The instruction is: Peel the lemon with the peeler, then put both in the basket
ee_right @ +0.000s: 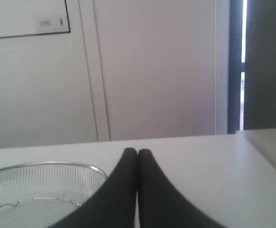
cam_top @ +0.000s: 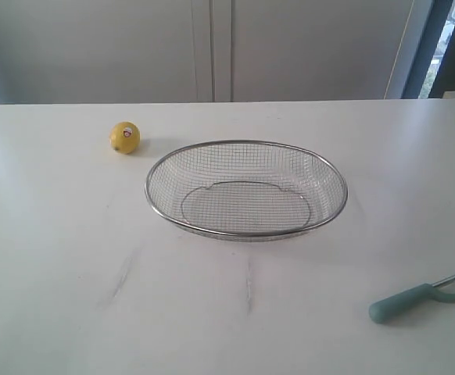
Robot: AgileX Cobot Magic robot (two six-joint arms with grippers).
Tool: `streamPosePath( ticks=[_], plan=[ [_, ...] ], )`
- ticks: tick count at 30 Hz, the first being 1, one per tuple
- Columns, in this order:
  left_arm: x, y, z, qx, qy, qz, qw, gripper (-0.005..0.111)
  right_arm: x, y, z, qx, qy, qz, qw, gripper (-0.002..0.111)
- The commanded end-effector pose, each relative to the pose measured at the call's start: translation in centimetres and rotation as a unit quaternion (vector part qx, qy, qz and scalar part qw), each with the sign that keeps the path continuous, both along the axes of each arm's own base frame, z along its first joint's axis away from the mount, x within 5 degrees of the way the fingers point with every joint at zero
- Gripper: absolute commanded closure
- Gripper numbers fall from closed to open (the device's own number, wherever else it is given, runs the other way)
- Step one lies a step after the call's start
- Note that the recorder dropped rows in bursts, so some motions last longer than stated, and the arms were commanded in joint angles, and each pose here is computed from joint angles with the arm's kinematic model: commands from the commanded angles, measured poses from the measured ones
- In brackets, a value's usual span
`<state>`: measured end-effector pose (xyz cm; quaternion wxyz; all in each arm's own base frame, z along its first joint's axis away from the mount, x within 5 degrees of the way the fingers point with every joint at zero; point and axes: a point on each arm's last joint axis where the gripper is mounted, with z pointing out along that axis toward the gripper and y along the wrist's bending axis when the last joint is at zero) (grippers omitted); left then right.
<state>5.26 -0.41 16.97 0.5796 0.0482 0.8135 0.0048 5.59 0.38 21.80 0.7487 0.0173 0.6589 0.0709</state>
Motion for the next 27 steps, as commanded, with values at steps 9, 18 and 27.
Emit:
streamPosePath(
  ticks=[9, 18, 27],
  plan=[
    [0.0, 0.0, -0.1, -0.002, -0.001, -0.003, 1.0, 0.107, -0.3, 0.0, 1.3, 0.045, -0.073, 0.008, 0.996, 0.108],
    [0.0, 0.0, -0.1, -0.002, -0.001, -0.003, 1.0, 0.107, -0.3, 0.0, 1.3, 0.269, -0.055, 0.055, 0.96, 0.108],
    [0.0, 0.0, -0.1, -0.002, -0.001, -0.003, 1.0, 0.107, 2.7, 0.3, 3.5, 0.233, 0.203, -0.008, 0.951, 0.108]
  ],
)
